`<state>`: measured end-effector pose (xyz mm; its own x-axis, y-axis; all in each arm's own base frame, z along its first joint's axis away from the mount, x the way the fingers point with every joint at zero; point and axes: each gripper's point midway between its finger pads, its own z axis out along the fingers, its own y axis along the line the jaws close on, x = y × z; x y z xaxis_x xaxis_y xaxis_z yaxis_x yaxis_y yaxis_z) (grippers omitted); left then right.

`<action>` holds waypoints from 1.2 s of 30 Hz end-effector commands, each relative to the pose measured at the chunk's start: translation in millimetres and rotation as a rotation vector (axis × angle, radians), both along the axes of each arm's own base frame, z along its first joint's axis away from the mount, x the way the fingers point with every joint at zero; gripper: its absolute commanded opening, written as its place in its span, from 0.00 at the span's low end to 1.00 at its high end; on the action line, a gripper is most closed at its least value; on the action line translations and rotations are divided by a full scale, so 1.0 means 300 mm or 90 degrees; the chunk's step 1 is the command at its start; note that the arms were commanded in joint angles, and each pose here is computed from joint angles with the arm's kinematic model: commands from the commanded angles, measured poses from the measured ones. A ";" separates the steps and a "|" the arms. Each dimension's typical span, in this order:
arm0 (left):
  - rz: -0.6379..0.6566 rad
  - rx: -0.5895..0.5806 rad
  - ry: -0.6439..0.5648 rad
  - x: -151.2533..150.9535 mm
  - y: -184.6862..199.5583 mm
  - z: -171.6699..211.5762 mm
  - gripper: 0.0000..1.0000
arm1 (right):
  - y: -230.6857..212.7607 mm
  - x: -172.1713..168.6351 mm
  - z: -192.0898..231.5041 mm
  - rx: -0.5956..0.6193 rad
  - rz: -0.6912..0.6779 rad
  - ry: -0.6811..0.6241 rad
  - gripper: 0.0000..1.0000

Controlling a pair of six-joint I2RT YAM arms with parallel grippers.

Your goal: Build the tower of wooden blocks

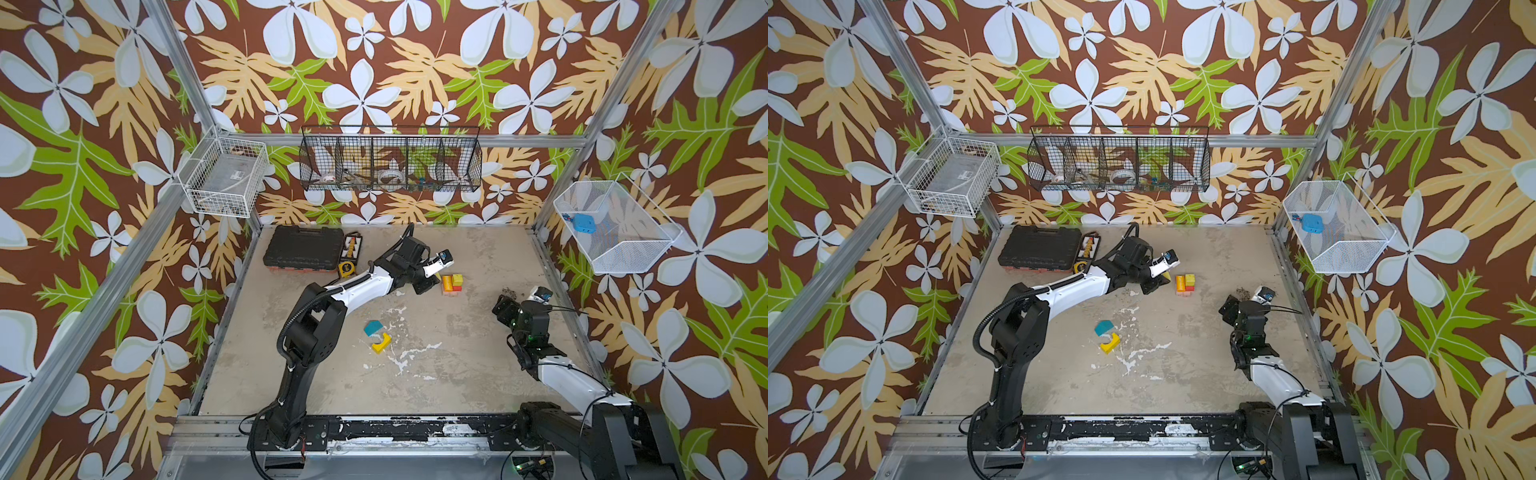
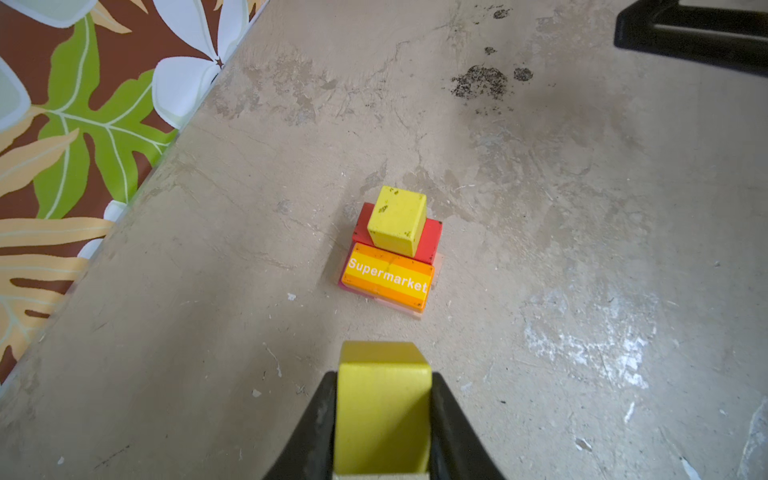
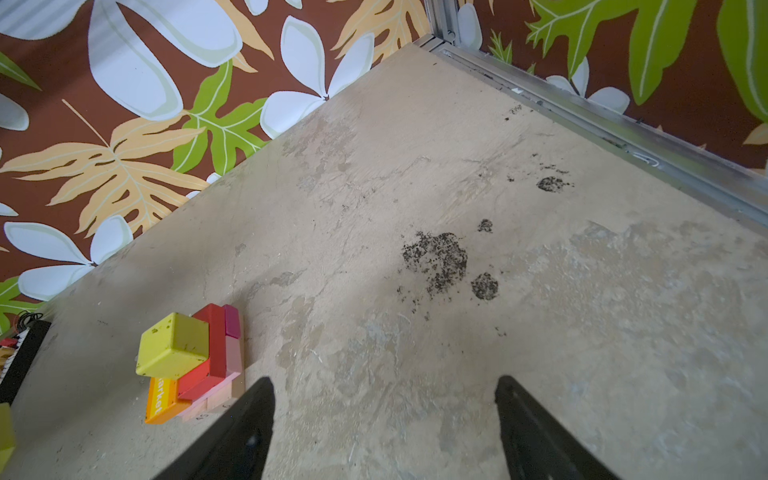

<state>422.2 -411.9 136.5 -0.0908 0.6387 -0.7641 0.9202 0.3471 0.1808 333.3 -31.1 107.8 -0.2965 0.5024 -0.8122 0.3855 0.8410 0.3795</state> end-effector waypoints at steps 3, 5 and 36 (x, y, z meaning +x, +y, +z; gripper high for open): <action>-0.044 0.043 0.024 -0.006 -0.017 -0.046 0.00 | 0.007 0.021 0.013 -0.001 0.009 -0.005 0.82; -0.057 0.051 0.024 -0.003 -0.027 -0.056 0.00 | 0.006 0.020 0.013 -0.002 0.009 -0.005 0.82; -0.123 0.113 0.003 0.050 -0.154 -0.143 0.00 | 0.015 0.030 0.004 0.001 0.017 0.003 0.81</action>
<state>435.4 -457.0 95.8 0.0315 0.7640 -0.6445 0.9687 0.1356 0.2080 339.9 -27.6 105.7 -0.3209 0.4951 -0.8074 0.3727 0.8497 0.3730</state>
